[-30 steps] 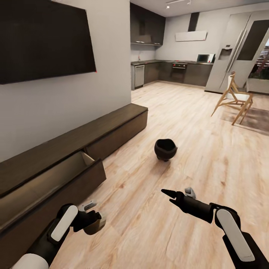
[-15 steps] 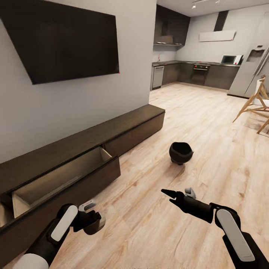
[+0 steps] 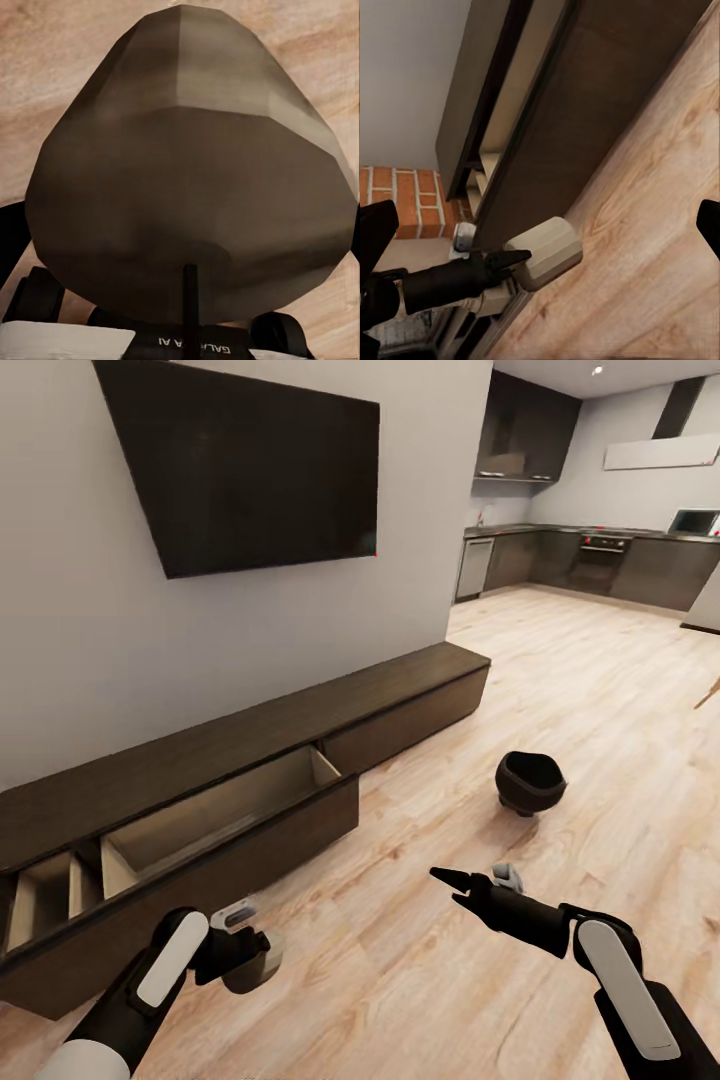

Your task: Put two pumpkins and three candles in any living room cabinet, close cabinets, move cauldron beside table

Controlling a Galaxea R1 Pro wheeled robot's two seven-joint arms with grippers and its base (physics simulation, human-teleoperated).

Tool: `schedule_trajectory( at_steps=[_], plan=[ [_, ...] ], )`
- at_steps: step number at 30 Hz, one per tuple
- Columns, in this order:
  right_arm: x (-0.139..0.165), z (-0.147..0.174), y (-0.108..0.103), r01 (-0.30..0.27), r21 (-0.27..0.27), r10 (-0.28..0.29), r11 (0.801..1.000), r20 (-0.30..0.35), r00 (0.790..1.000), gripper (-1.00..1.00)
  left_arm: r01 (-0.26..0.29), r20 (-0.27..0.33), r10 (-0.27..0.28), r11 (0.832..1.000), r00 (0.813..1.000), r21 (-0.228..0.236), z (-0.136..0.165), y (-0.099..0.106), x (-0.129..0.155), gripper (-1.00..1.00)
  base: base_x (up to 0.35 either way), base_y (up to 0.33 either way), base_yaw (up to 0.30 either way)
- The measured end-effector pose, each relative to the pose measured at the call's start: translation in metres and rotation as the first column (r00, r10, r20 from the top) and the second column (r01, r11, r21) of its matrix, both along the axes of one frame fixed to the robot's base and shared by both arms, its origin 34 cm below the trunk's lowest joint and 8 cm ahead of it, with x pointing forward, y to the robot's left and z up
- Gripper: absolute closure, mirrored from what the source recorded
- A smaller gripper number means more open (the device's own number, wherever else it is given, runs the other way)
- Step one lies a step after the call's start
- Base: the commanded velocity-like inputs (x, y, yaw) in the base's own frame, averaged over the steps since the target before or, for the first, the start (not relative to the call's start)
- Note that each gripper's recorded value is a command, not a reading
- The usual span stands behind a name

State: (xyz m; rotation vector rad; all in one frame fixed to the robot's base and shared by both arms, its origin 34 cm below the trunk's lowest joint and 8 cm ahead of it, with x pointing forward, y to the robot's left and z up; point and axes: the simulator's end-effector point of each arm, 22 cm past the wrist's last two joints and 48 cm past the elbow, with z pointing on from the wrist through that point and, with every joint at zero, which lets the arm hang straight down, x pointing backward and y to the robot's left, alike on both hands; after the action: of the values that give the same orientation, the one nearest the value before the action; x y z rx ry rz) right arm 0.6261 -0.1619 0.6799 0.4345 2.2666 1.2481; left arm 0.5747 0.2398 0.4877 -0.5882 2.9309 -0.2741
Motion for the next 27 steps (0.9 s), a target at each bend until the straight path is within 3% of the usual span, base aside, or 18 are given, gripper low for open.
schedule_trajectory(
  at_steps=[6, 8, 12, 17, 19, 25, 27],
  plan=[
    [0.0, 0.0, 0.001, -0.002, 0.001, 0.002, 1.0, -0.001, 1.0, -1.0, -0.028, -0.156, 0.034, 0.999, 0.987, 0.043, -0.045, 0.017, -0.053, 1.0, 0.0, 0.0, 0.292],
    [0.0, 0.001, 0.001, -0.003, 0.002, 0.003, 1.0, 0.002, 1.0, -1.0, -0.049, -0.173, 0.06, 0.997, 0.983, 0.066, -0.055, 0.024, -0.064, 1.0, 0.0, 0.0, 0.292],
    [0.002, 0.0, 0.0, 0.005, -0.009, -0.004, 1.0, 0.012, 1.0, -1.0, -0.062, -0.166, 0.087, 0.987, 0.982, 0.148, -0.073, 0.039, -0.077, 1.0, 0.0, 0.0, 0.292],
    [0.003, -0.007, -0.007, 0.007, -0.073, -0.005, 0.997, 0.025, 1.0, -1.0, -0.069, -0.118, 0.103, 0.963, 0.988, 0.259, -0.093, 0.057, -0.089, 1.0, 0.0, 0.0, 0.29],
    [0.0, -0.016, -0.009, 0.006, -0.094, -0.005, 0.996, 0.011, 1.0, -1.0, -0.078, -0.108, 0.11, 0.961, 0.988, 0.267, -0.097, 0.052, -0.092, 1.0, 0.0, 0.0, 0.276],
    [-0.021, -0.075, -0.037, 0.021, -0.281, -0.034, 0.96, -0.041, 0.999, -1.0, -0.084, -0.086, 0.11, 0.961, 0.99, 0.263, -0.099, 0.036, -0.091, 1.0, 0.0, 0.0, 0.26],
    [-0.024, -0.086, -0.038, 0.02, -0.305, -0.035, 0.952, -0.043, 0.998, -1.0, -0.086, -0.083, 0.111, 0.961, 0.99, 0.263, -0.099, 0.035, -0.09, 1.0, 0.0, 0.0, 0.171]
  ],
)
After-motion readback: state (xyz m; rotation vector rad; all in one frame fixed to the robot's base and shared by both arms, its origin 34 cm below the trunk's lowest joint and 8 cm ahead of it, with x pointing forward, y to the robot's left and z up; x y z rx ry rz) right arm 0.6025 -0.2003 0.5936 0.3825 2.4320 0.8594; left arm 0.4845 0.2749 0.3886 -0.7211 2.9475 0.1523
